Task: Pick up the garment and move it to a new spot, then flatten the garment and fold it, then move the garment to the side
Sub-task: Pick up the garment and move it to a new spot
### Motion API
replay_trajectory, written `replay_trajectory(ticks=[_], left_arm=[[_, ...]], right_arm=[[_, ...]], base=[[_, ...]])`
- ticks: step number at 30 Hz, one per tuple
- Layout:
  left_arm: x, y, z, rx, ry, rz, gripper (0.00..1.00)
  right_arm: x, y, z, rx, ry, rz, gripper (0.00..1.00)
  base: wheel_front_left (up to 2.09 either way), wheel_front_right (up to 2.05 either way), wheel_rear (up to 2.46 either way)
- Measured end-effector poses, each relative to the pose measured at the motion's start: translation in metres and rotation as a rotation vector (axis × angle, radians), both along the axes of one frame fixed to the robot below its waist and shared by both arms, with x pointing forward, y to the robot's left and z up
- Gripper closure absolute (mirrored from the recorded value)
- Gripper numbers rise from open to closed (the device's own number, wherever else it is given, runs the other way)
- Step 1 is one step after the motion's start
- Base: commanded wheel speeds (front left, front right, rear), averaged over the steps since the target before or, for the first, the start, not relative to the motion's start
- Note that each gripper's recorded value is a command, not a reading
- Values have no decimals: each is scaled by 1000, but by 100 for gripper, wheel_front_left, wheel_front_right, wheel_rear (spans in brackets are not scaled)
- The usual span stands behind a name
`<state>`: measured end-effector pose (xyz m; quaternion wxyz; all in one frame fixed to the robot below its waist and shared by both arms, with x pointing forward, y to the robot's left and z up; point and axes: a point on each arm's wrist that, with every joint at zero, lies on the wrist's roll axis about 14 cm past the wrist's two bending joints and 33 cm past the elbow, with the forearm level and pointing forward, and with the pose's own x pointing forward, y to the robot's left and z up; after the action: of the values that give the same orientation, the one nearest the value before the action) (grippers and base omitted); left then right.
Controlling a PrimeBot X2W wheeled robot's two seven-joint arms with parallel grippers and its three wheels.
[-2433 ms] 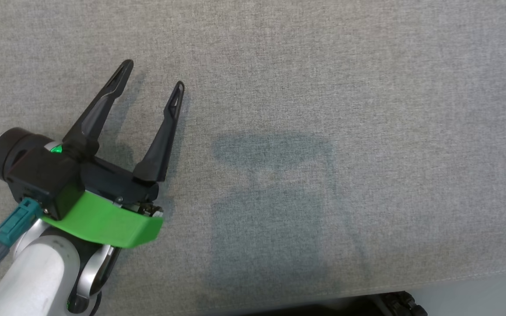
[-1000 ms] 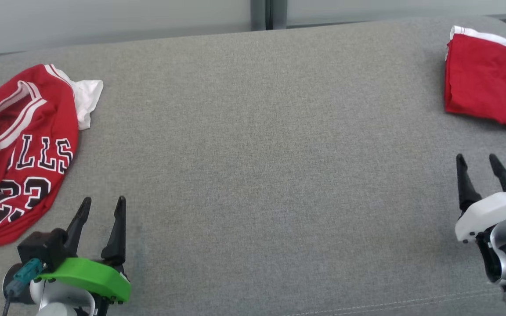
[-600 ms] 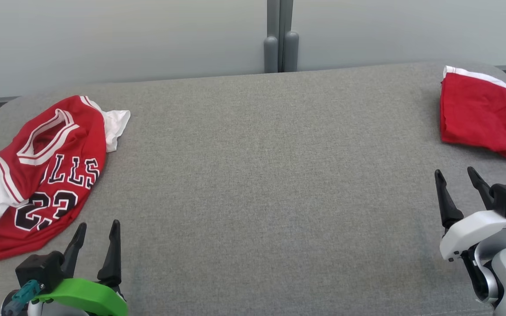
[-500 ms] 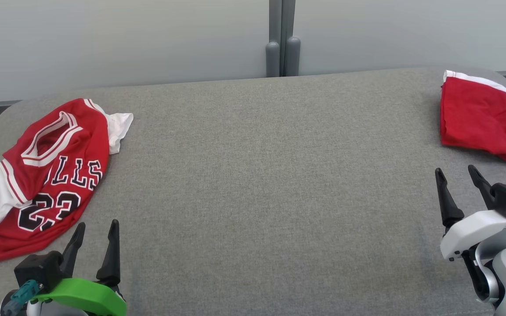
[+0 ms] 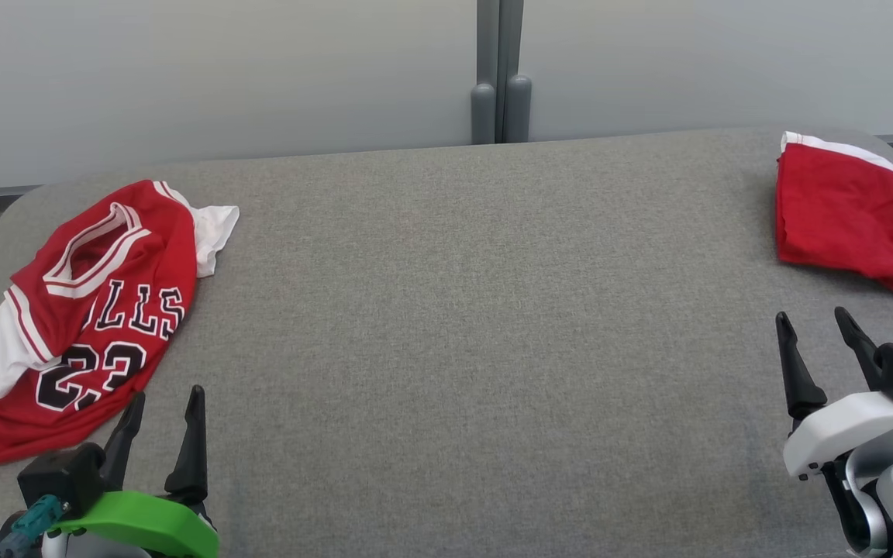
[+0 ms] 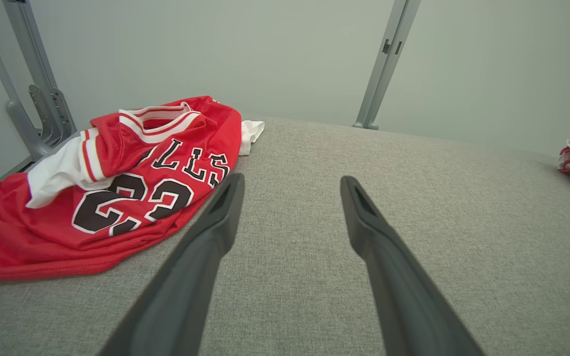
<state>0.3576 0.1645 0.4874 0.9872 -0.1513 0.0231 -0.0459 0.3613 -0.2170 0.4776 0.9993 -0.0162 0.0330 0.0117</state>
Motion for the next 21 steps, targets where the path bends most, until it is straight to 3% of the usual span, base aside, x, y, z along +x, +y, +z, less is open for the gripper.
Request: replay_trajectory(ticks=[12,21], left_arm=[[-4,0,1,-4,-7,-10,0],[-17,23,1,3,-9,61,0]], right_arm=[[-4,-1,-2,-2,2,-7,0],[10,28,2,-18,-15,84,0]], base=[[0,0,0],[0,0,0]])
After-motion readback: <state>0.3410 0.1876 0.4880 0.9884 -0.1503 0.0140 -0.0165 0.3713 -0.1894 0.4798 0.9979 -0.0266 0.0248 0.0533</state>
